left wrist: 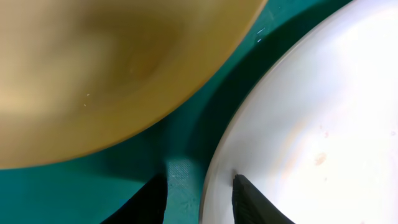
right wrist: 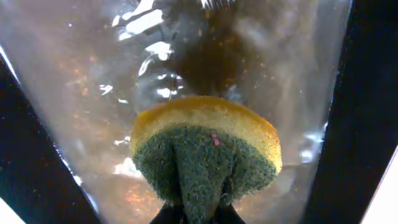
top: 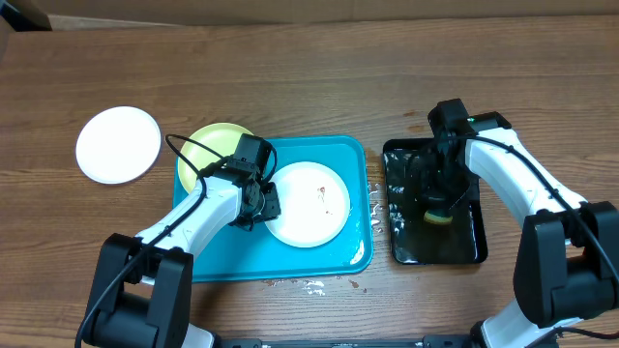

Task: Clean dirty plates on tray and stack at the side
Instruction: 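Grasp the green-yellow sponge with the right gripper and lift it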

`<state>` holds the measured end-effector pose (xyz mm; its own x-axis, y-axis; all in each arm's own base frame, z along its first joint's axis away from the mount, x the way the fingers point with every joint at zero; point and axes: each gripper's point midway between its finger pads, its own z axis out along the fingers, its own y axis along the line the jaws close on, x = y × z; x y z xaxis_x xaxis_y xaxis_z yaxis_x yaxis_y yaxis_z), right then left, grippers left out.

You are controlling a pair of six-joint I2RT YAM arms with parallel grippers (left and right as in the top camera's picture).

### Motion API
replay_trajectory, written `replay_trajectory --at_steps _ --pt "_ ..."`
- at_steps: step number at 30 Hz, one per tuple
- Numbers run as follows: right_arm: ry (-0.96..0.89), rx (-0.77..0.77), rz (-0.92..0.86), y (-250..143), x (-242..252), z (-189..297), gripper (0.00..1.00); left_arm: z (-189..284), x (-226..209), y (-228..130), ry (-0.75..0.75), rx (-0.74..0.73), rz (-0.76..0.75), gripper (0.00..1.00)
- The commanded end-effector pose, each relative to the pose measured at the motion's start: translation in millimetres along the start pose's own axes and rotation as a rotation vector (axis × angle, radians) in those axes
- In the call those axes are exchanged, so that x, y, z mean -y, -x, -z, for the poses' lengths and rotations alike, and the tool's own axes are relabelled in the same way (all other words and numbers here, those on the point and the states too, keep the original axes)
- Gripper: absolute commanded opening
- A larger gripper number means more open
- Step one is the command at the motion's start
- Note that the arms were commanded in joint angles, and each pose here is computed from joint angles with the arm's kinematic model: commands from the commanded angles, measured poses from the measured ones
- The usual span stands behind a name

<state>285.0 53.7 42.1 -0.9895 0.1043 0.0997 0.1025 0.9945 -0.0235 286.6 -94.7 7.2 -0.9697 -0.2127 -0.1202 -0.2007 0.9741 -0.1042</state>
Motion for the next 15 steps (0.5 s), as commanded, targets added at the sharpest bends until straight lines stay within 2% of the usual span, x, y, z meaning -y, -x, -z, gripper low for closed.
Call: replay_trajectory --at_steps 1,4,8,10,11,13,14,15 --pt "-0.007 -0.001 -0.029 -7 5 0 0.07 -3 -4 -4 0.015 -0.008 -0.013 0.36" --pt "-0.006 0.004 -0.029 -9 5 -13 0.04 -3 -3 -5 0.012 -0.010 -0.013 0.36" --pt "0.004 0.036 -0.029 -8 5 -34 0.06 -3 -4 -5 0.012 -0.010 -0.013 0.37" --pt "0.009 0.054 -0.028 -7 5 -41 0.53 -3 -4 -5 0.012 -0.010 -0.013 0.36" --pt "0.009 0.055 -0.027 -7 5 -42 0.72 -3 -4 -5 0.013 -0.010 -0.013 0.37" --pt "0.010 0.058 -0.027 -7 5 -42 0.80 -3 -4 -5 0.012 -0.010 -0.013 0.37" --pt "0.011 0.060 -0.027 -6 5 -42 0.80 -3 -4 -5 0.012 -0.010 -0.013 0.37" --pt "0.012 0.063 -0.027 -5 4 -42 0.74 -3 -4 -5 0.012 -0.010 -0.013 0.37"
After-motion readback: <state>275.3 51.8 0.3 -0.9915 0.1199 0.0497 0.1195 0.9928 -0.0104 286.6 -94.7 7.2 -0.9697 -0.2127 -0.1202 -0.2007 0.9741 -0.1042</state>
